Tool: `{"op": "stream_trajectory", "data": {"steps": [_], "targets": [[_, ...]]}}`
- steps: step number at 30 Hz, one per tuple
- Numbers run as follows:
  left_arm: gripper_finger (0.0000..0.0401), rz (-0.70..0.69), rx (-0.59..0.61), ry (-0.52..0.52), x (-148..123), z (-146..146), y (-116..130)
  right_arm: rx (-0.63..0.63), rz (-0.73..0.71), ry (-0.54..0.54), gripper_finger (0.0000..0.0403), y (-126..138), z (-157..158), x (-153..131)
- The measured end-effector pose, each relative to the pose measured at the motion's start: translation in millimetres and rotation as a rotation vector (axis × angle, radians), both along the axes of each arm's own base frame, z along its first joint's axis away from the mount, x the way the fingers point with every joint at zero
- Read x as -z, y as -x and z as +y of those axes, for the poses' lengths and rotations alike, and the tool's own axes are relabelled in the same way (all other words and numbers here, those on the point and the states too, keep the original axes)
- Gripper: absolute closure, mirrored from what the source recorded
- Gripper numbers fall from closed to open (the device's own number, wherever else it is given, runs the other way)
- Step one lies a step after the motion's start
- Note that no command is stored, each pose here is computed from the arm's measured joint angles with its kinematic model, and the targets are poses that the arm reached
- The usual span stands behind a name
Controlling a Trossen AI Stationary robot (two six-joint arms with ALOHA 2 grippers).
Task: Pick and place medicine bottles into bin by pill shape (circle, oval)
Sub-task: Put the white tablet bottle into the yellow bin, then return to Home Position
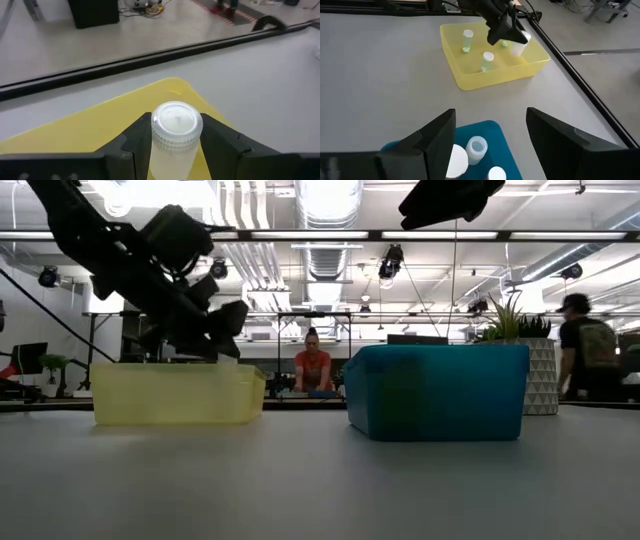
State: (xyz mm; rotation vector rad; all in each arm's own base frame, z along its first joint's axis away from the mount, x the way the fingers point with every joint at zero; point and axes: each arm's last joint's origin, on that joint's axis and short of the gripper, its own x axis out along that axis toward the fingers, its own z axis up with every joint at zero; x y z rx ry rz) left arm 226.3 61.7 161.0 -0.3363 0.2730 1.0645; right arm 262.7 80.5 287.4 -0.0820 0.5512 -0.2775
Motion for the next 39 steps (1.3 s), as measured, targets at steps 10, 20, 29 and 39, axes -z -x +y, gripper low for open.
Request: {"op": "stream_trajectory", "data": {"steps": [10,20,29,39], "targets": [[0.0272,0.056,-0.029,0.012,20.0,8.4,-5.7,0.001,-0.001,-0.002,0.017,0.1,0.0,1.1],[0.0272,0.052,-0.037,0.005,25.9,11.3,-9.3,0.001,-0.007,-0.006,0.017,-0.4,0.1,0.7],[0.0262,0.049,-0.037,0.004,28.2,11.6,-10.8,0.001,-0.006,-0.005,0.017,-0.3,0.1,1.0],[0.0225,0.044,-0.042,0.005,28.1,11.7,-10.7,0.003,-0.006,-0.009,0.017,-0.2,0.0,1.6]]}}
